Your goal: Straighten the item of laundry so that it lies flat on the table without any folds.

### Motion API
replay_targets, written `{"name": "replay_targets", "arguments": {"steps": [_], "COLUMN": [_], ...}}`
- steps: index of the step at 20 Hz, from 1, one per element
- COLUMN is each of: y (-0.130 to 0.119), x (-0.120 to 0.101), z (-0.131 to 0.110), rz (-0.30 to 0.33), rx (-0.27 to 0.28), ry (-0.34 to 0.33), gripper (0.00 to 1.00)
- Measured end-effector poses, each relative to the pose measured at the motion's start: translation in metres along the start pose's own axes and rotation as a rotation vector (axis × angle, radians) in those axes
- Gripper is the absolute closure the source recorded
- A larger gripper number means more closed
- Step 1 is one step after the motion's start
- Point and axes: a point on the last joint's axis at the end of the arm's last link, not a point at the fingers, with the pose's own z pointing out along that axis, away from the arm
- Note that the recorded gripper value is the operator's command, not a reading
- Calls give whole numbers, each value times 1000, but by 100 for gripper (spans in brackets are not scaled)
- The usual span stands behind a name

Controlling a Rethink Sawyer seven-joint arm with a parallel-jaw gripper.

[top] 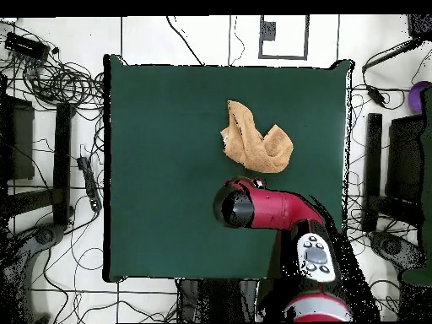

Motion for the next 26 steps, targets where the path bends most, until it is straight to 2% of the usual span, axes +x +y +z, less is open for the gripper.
{"name": "replay_targets", "arguments": {"steps": [3, 9, 12, 18, 23, 25, 26], "y": [-14, -44, -55, -72, -84, -91, -100], "x": [-8, -30, -43, -57, -55, -53, -49], "z": [-23, -96, -133, -178, -175, -168, -156], "rz": [12, 40, 53, 75, 105, 132, 168], "rx": [22, 82, 103, 131, 125, 107, 84], "ry": [-5, -10, -33, -105, -116, -121, -126], "gripper": [0, 0, 0, 0, 0, 0, 0]}}
